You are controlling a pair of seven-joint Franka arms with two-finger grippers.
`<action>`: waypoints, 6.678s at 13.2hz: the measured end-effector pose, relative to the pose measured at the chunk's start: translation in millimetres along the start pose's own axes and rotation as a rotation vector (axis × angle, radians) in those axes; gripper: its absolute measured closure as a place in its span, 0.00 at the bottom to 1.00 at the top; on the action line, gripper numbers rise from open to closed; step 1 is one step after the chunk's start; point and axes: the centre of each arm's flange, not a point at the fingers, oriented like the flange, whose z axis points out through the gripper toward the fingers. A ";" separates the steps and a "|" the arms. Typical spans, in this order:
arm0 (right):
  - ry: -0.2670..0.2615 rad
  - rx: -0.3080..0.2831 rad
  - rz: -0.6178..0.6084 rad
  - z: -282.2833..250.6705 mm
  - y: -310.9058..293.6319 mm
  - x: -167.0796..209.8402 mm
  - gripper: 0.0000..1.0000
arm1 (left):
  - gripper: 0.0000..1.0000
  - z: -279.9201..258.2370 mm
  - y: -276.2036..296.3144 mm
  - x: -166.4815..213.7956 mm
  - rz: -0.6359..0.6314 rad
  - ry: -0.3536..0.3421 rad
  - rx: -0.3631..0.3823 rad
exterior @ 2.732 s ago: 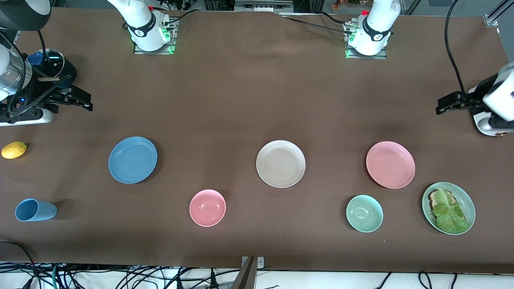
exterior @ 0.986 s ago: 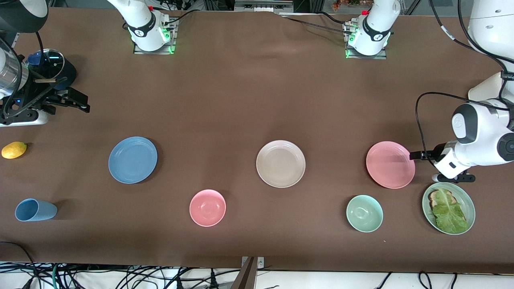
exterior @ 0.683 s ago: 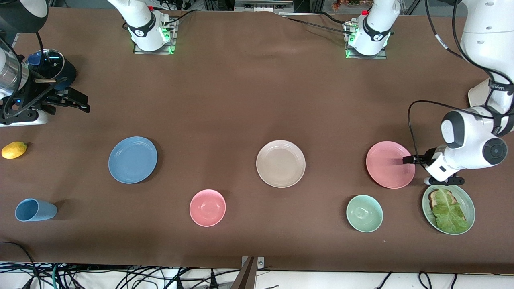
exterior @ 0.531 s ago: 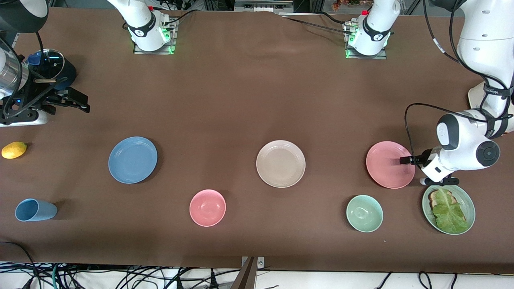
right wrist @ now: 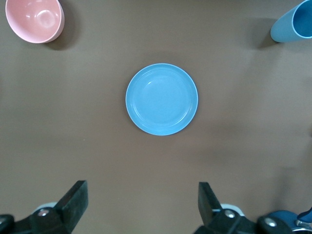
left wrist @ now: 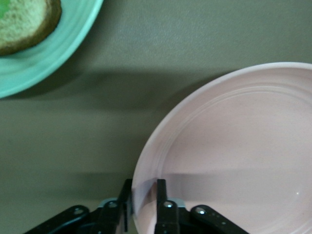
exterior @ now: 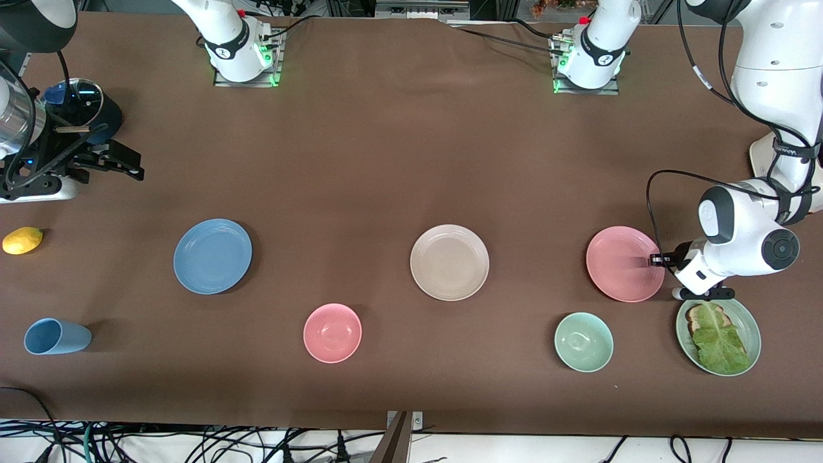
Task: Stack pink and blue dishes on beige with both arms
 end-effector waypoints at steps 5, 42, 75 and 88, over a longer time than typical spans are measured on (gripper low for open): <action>0.000 0.000 0.000 0.0 0.0 0.0 0.00 | 0.93 -23.7 12.8 9.5 0.023 0.004 -0.011; 0.023 0.003 -0.003 -3.4 -5.6 1.6 0.00 | 0.85 -33.8 416.8 -34.9 -0.150 -0.023 -0.198; 0.073 -0.056 -0.100 -20.2 -93.6 -8.5 0.00 | 0.00 -204.9 106.1 -26.9 -0.015 -0.067 0.024; 0.069 -0.068 -0.056 -17.5 -32.0 0.1 0.00 | 0.00 -379.5 156.8 -137.3 0.019 0.111 0.070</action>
